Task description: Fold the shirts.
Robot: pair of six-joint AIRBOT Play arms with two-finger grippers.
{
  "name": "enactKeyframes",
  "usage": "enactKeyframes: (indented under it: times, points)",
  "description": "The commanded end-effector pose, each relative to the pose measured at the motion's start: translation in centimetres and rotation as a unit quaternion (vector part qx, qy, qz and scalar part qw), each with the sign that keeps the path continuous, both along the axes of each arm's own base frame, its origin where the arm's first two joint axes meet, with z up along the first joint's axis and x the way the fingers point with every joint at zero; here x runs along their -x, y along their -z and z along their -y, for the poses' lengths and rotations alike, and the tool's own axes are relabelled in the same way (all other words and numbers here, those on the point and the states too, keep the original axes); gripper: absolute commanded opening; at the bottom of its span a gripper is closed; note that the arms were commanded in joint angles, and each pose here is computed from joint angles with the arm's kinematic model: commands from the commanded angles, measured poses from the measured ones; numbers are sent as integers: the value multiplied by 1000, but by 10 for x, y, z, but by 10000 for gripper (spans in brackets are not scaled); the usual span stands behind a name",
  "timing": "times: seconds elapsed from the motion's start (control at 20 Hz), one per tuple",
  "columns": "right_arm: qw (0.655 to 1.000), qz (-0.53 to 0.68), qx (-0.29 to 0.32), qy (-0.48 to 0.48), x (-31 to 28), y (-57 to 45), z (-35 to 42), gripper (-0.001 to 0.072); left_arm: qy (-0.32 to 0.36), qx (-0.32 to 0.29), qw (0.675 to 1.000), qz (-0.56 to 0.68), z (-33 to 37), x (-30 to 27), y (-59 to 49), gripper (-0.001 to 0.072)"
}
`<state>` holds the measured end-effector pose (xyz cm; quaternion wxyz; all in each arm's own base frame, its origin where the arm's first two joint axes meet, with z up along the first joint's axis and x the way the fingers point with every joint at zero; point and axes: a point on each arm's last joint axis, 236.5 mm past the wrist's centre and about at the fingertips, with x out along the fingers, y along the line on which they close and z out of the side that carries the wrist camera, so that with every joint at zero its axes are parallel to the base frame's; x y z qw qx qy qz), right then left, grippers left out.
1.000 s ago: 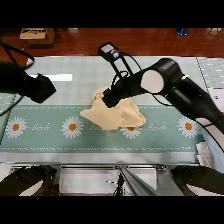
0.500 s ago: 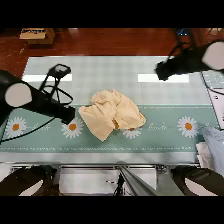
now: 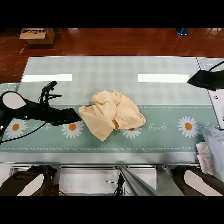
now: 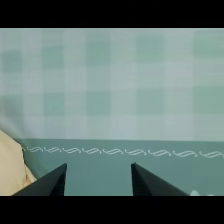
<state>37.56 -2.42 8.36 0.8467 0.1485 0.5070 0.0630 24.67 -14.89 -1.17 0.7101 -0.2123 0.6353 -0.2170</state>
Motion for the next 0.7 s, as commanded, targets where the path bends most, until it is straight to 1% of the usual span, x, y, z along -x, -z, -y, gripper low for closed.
enactKeyframes:
  times: [0.0,0.1,0.15,0.35,0.45,0.55,0.6,0.65]
  points:
    - [998,-16,-58,12,11,34,-6,485,-65,68,995,-22,-1,-3,23,716]
    - [997,-30,-71,17,18,52,-11,484,-79,75,993,-46,6,-1,41,716]
    - [997,-35,-73,18,21,59,-11,484,-76,78,993,-49,11,-2,48,716]
    - [996,-45,-77,17,26,68,-14,483,-85,68,991,-84,20,-3,80,714]
    - [996,-43,-75,17,25,68,-13,483,-83,96,988,-83,36,-9,85,712]
    - [996,-43,-76,17,25,68,-14,483,-104,136,982,-82,51,-21,85,706]
    - [996,-44,-76,17,26,68,-14,482,-120,147,978,-90,55,-25,89,692]
    - [996,-44,-76,17,26,68,-14,482,-133,152,974,-101,57,-27,94,609]
